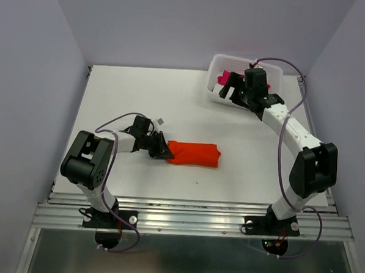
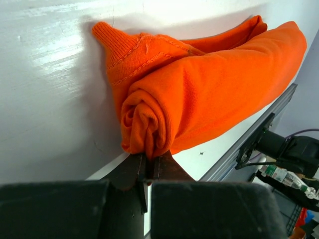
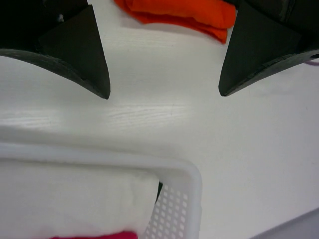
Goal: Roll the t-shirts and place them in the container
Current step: Move the bin to the center of the board.
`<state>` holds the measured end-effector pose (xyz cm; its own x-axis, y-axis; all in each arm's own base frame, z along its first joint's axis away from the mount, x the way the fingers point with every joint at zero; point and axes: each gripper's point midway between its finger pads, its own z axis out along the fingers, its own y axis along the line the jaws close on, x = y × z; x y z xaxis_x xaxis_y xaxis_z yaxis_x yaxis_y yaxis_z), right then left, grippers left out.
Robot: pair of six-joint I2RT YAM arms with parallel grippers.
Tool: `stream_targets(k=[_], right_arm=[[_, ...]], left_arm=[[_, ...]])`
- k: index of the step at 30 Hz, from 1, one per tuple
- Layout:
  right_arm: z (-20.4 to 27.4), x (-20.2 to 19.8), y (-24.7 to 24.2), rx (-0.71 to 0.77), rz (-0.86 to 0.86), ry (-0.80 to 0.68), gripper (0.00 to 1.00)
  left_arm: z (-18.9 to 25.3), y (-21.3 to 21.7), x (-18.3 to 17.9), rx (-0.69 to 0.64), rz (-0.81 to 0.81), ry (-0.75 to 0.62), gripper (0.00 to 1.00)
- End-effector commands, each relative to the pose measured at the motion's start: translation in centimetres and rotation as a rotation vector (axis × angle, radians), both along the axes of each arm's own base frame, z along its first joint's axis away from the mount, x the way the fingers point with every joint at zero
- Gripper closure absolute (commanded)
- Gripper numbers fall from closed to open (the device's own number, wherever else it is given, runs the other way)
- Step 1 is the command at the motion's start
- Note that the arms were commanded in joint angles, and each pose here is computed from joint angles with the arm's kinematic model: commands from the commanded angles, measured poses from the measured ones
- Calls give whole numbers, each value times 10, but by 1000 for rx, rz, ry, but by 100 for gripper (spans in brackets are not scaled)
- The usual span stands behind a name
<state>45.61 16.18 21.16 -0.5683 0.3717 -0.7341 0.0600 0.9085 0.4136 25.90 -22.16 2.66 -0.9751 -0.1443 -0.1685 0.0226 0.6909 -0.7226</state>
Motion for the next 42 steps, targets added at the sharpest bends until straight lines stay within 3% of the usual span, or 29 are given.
stream_targets(k=[1,7,8,12,24,32,42], right_arm=[[4,41,-28,-63,-91,-17,5],[6,98,-28,-13,-60,0,0],[-14,105,-22,-9,-36,42,0],[-26,115,-8,19,54,98,0],[-65,80,2,44,156,218,0],[-62,51,19,125,261,245,0],[-56,9,20,204,253,269,0]], left_arm=[[1,1,-8,18,-63,3,100],[0,4,-12,36,-70,18,100],[-1,5,-12,40,-67,17,100],[1,5,-13,39,-61,13,100],[2,4,-11,39,-63,5,100],[2,4,-9,44,-61,1,100],[1,5,-9,49,-58,-1,100]])
